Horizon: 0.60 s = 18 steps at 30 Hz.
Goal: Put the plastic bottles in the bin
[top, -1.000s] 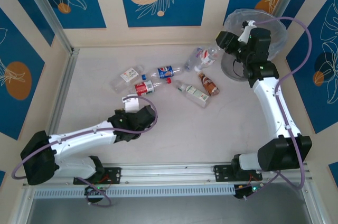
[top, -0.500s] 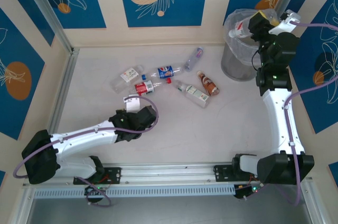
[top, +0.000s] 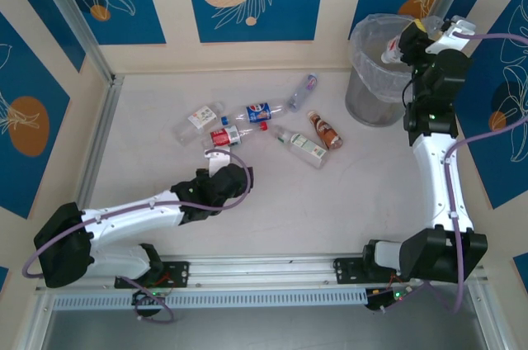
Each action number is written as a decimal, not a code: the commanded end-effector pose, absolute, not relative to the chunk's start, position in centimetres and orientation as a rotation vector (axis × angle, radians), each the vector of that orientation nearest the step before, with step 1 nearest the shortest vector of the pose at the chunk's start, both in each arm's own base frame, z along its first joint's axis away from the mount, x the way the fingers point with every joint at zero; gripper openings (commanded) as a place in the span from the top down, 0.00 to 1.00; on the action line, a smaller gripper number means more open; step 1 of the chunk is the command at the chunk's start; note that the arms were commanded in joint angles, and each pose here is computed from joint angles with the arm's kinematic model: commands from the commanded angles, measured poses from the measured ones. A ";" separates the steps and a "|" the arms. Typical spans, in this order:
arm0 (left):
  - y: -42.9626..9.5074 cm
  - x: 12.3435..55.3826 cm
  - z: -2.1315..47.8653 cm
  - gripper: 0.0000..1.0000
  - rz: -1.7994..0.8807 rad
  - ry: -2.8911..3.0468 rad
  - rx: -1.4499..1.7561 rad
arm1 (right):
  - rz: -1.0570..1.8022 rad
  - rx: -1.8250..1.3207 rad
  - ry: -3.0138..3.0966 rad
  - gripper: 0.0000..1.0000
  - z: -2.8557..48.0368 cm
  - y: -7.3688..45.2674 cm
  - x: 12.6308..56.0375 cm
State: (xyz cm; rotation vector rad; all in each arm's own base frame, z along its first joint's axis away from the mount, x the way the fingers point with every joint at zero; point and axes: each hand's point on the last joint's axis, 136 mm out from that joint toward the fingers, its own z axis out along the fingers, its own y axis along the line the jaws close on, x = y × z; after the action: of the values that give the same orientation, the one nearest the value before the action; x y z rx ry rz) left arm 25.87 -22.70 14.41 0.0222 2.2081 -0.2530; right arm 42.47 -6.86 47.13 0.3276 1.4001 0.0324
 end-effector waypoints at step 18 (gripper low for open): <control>-22.6 26.5 14.1 0.01 -0.240 2.234 0.018 | -0.324 0.238 1.917 0.39 36.4 -9.2 51.0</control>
State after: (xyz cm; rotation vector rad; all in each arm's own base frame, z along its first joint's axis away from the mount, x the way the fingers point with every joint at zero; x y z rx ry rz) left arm 26.16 -22.64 13.64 0.0281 2.2311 -0.2420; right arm 51.00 -7.65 38.07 0.1839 1.8176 -0.2383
